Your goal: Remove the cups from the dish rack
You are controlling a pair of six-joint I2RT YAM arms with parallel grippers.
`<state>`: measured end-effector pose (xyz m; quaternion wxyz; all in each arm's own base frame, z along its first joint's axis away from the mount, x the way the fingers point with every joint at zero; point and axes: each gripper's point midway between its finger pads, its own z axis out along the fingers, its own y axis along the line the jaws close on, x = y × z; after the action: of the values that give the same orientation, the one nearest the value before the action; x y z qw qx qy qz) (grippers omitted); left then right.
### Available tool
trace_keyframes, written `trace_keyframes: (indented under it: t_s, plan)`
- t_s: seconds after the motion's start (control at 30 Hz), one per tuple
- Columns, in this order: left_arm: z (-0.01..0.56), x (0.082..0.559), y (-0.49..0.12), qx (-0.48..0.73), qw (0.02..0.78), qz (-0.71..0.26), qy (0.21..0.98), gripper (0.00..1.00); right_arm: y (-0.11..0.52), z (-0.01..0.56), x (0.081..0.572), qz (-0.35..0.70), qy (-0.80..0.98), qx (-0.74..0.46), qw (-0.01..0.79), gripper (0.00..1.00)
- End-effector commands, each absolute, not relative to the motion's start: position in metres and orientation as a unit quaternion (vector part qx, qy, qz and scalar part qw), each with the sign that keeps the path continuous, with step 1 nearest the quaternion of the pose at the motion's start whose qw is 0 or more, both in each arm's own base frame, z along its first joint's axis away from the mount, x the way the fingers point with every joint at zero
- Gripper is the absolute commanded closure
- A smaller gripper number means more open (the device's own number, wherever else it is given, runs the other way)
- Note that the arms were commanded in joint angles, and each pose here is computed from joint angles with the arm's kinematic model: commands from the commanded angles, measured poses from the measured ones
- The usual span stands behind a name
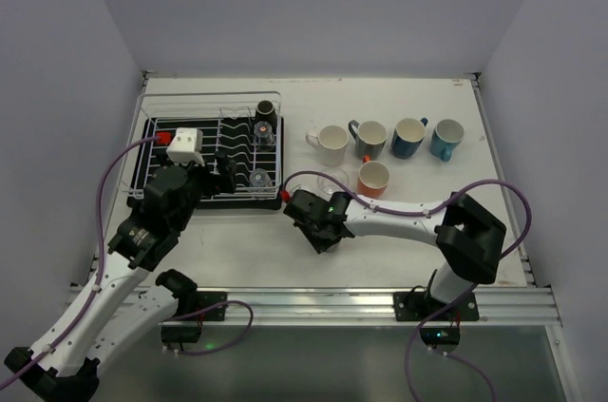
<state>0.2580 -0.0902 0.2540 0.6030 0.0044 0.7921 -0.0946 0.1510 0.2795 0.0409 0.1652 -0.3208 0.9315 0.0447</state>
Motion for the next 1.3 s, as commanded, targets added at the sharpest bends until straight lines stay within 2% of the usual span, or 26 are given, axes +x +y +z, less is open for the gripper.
trace_keyframes:
  t_s: [0.0,0.03,0.13,0.17,0.23,0.27,0.3,0.4,0.47,0.6,0.7,0.83,0.93,0.97,1.07,1.27]
  plan:
    - [0.26,0.261,-0.087,0.006,0.616,-0.088,0.783,0.0,0.293,0.048,0.161,0.05,0.925,-0.322,0.194,0.91]
    - [0.261,0.261,-0.086,0.004,0.616,-0.089,0.783,0.0,0.294,0.048,0.16,0.049,0.925,-0.323,0.193,0.84]
    - [0.26,0.262,-0.088,0.007,0.615,-0.092,0.783,0.0,0.293,0.05,0.16,0.048,0.925,-0.32,0.198,0.72]
    - [0.26,0.261,-0.089,0.008,0.614,-0.095,0.783,0.0,0.293,0.054,0.16,0.051,0.925,-0.318,0.201,0.64]
    - [0.262,0.261,-0.093,0.008,0.613,-0.106,0.783,0.0,0.294,0.063,0.161,0.056,0.924,-0.314,0.211,0.58]
    - [0.262,0.26,-0.097,0.014,0.612,-0.116,0.782,0.0,0.295,0.074,0.16,0.065,0.922,-0.313,0.22,0.49]
    - [0.265,0.26,-0.099,0.015,0.613,-0.123,0.781,0.0,0.296,0.081,0.161,0.072,0.92,-0.31,0.227,0.45]
    - [0.269,0.259,-0.109,0.023,0.608,-0.146,0.78,0.0,0.299,0.109,0.162,0.102,0.913,-0.302,0.255,0.36]
    - [0.269,0.26,-0.117,0.032,0.6,-0.161,0.783,0.0,0.301,0.122,0.161,0.12,0.909,-0.297,0.267,0.34]
    - [0.273,0.265,-0.132,0.036,0.584,-0.187,0.789,0.01,0.301,0.147,0.16,0.15,0.9,-0.289,0.292,0.33]
    - [0.276,0.278,-0.146,0.033,0.57,-0.204,0.796,0.06,0.298,0.165,0.162,0.165,0.891,-0.281,0.317,0.34]
    - [0.265,0.313,-0.157,0.015,0.555,-0.183,0.811,0.1,0.288,0.185,0.165,0.181,0.879,-0.262,0.356,0.41]
    - [0.253,0.341,-0.167,0.006,0.551,-0.167,0.818,0.16,0.281,0.2,0.169,0.199,0.866,-0.242,0.39,0.55]
    - [0.251,0.348,-0.168,0.001,0.55,-0.162,0.819,0.17,0.277,0.209,0.168,0.21,0.859,-0.236,0.403,0.64]
    - [0.242,0.377,-0.172,-0.011,0.554,-0.133,0.822,0.21,0.273,0.213,0.169,0.223,0.849,-0.228,0.421,0.74]
    - [0.222,0.424,-0.173,-0.016,0.54,-0.088,0.837,0.26,0.259,0.224,0.168,0.249,0.829,-0.205,0.458,0.77]
